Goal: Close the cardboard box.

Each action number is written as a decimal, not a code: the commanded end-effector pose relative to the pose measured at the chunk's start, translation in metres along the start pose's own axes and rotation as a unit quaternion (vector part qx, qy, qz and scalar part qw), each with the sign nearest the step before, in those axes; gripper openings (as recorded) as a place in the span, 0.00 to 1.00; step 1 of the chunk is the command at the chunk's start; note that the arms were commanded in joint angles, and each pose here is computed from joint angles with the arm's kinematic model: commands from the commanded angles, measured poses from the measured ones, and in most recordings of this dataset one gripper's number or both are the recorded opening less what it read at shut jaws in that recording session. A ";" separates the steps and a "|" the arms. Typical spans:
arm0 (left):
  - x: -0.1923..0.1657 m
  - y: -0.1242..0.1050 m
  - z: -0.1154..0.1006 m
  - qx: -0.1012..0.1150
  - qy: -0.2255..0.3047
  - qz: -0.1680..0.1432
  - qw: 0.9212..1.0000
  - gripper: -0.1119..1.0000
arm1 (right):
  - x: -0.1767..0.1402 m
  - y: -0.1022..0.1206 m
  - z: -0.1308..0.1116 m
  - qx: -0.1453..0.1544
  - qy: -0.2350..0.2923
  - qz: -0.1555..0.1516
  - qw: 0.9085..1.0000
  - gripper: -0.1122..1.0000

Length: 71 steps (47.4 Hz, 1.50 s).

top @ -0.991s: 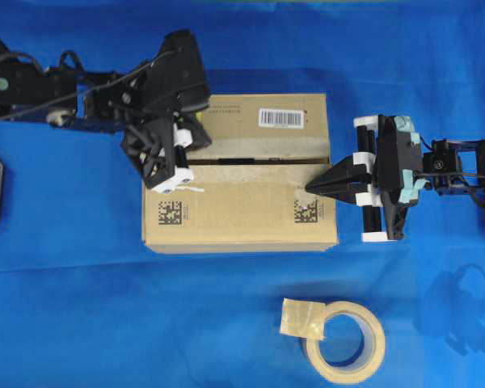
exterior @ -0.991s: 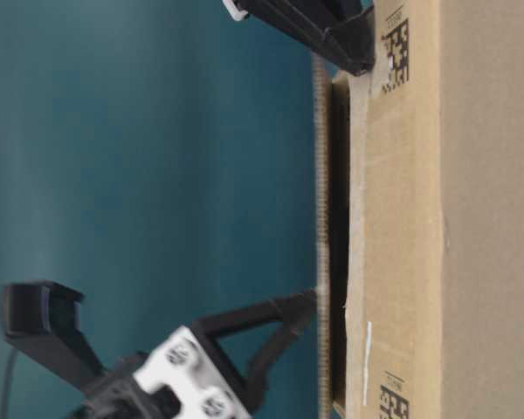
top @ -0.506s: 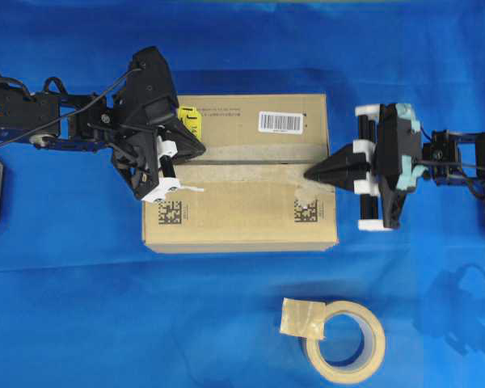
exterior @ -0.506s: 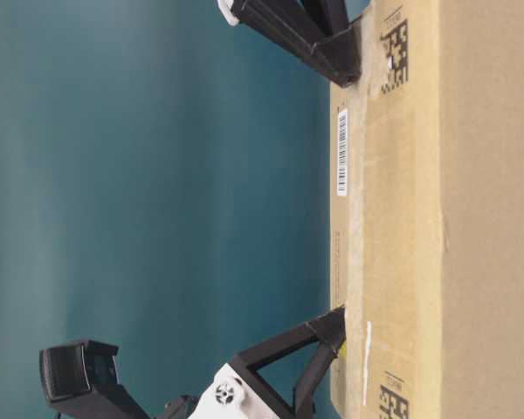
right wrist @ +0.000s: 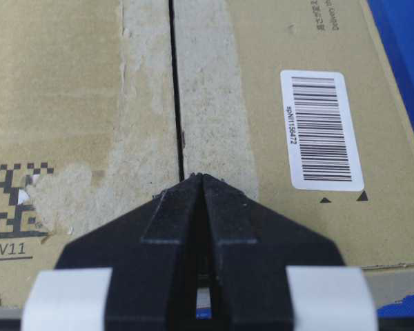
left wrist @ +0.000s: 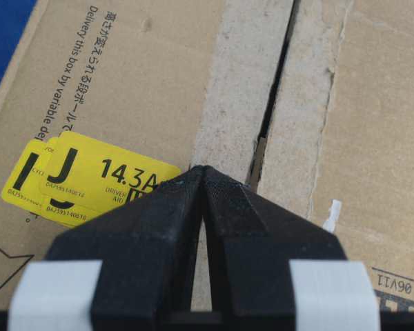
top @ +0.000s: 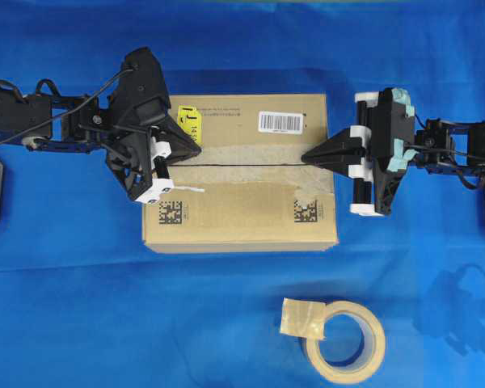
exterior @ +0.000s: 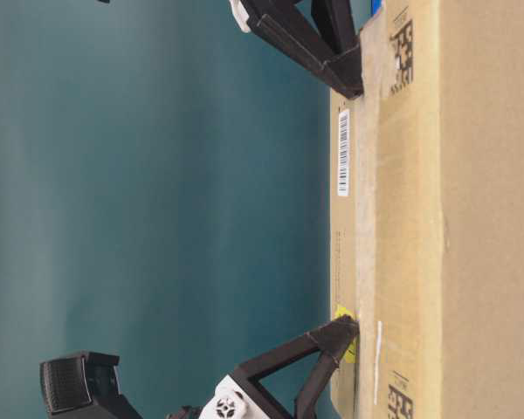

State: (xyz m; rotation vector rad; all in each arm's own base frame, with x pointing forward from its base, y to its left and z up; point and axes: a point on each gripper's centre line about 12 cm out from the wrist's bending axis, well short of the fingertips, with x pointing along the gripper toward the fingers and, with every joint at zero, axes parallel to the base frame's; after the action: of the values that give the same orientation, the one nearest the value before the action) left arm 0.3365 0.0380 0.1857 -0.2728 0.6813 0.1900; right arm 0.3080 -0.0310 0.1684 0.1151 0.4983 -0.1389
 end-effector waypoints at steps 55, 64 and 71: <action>-0.022 0.000 -0.063 0.075 -0.221 -0.054 0.971 0.10 | 0.000 0.000 0.009 0.006 -0.018 -0.001 1.000 0.10; -0.012 0.003 -0.069 0.073 -0.207 -0.049 0.974 0.10 | 0.000 0.000 0.009 0.006 -0.018 -0.001 1.000 0.10; -0.011 0.003 -0.070 0.073 -0.205 -0.048 0.975 0.10 | 0.000 0.000 0.009 0.006 -0.018 -0.001 1.000 0.10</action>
State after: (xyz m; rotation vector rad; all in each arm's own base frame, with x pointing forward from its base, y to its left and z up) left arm 0.2838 0.0172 0.1393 -0.1135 0.2720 0.0918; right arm 0.3087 -0.0317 0.1692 0.1207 0.4871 -0.1426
